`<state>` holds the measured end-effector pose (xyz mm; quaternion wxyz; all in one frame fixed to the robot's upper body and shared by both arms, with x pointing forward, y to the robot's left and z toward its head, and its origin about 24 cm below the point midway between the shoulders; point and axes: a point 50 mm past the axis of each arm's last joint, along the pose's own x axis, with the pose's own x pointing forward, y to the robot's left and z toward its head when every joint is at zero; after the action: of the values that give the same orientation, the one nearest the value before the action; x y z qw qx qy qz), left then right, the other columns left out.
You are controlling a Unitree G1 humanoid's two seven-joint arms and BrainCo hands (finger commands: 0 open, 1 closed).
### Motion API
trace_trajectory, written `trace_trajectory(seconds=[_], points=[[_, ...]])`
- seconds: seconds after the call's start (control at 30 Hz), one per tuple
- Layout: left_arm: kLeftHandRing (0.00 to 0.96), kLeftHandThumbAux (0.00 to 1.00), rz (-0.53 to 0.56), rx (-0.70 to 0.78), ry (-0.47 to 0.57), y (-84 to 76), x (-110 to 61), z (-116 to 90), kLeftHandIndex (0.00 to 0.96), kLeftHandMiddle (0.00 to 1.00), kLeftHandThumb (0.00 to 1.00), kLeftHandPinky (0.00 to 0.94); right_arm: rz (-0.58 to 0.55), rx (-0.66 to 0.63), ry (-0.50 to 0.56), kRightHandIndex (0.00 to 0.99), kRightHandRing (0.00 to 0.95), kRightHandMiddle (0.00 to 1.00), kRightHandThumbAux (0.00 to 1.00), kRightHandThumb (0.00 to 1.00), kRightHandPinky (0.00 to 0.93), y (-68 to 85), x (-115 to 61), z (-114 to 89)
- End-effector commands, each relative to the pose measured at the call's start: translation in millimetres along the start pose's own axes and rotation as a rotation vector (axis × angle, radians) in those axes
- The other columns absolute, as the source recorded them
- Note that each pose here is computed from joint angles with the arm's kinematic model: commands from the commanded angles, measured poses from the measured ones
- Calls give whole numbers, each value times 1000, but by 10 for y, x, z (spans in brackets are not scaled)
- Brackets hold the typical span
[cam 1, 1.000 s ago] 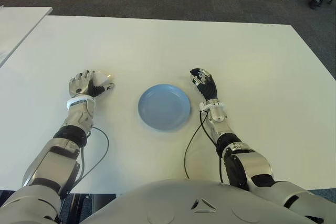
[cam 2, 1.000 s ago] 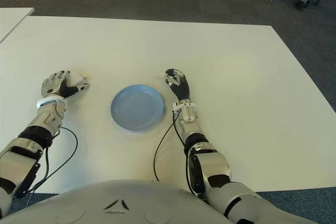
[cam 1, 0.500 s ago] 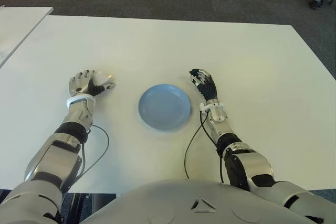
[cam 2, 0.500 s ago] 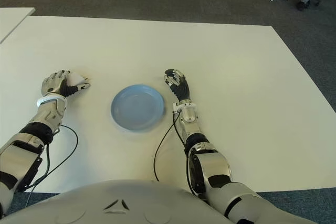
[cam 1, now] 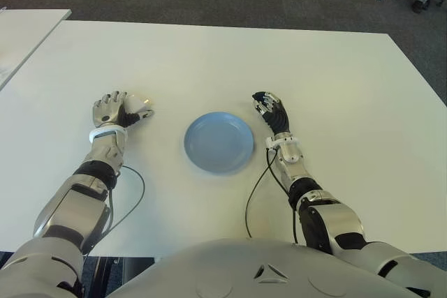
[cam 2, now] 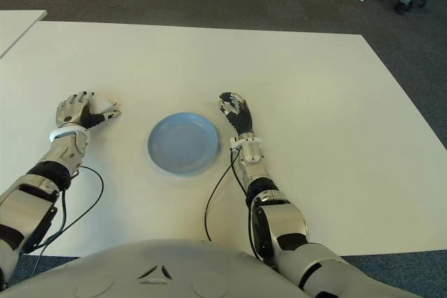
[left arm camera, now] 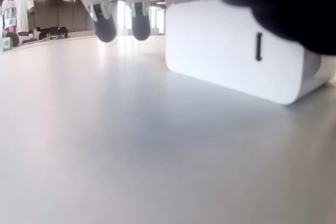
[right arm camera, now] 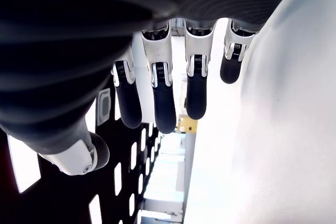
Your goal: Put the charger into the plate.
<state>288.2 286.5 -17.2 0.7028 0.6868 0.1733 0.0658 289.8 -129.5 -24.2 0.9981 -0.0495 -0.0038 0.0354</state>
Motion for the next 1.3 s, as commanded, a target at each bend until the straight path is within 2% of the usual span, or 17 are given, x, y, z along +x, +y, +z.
trace_trajectory(seconds=[0.03, 0.13, 0.27, 0.33, 0.37, 0.4, 0.47, 0.53, 0.6, 0.73, 1.0, 1.3], points=[[23, 295, -39, 5, -21, -93, -47, -11, 0, 15, 319, 114, -7, 0, 132, 303, 234, 319, 600, 0, 120, -27, -207, -263], [67, 316, -49, -2, -25, -91, -41, -38, 0, 50, 394, 178, -2, 1, 135, 298, 231, 315, 596, 0, 119, -23, -205, -264], [196, 339, -59, 6, -27, -92, -36, -51, 50, 164, 469, 300, 2, 1, 140, 284, 226, 308, 582, 0, 118, -20, -204, -267], [257, 348, -61, 21, -28, -88, -32, -67, 105, 232, 491, 345, 2, 0, 140, 282, 225, 306, 577, 0, 120, -17, -203, -267], [330, 364, -61, 29, -28, -85, -30, -77, 175, 315, 522, 378, 3, -1, 140, 281, 224, 305, 571, 0, 121, -14, -202, -266], [356, 370, -59, 38, -29, -82, -29, -82, 200, 344, 533, 389, 3, -1, 139, 281, 224, 305, 569, 0, 122, -12, -202, -265], [465, 398, -53, 51, -27, -77, -28, -89, 289, 470, 583, 442, 3, -2, 138, 280, 223, 303, 561, 0, 122, -9, -201, -264], [539, 433, -43, 62, -23, -72, -27, -96, 351, 541, 628, 517, 4, -3, 138, 278, 221, 302, 554, 0, 118, -7, -201, -263], [624, 584, -35, 68, -19, -71, -28, -102, 399, 619, 684, 601, 6, -2, 139, 275, 220, 301, 548, 0, 113, -3, -200, -264], [723, 663, -21, 82, -27, -74, -35, -108, 431, 716, 721, 701, 11, -1, 145, 262, 216, 296, 530, 0, 100, 3, -194, -266], [773, 691, 13, 69, -66, -43, -49, -147, 444, 777, 739, 734, 10, 2, 153, 254, 214, 299, 510, 0, 88, 8, -191, -271], [808, 694, 169, 8, -133, 114, -75, -64, 443, 813, 745, 824, 8, 4, 161, 257, 215, 301, 502, 0, 93, -6, -186, -277]])
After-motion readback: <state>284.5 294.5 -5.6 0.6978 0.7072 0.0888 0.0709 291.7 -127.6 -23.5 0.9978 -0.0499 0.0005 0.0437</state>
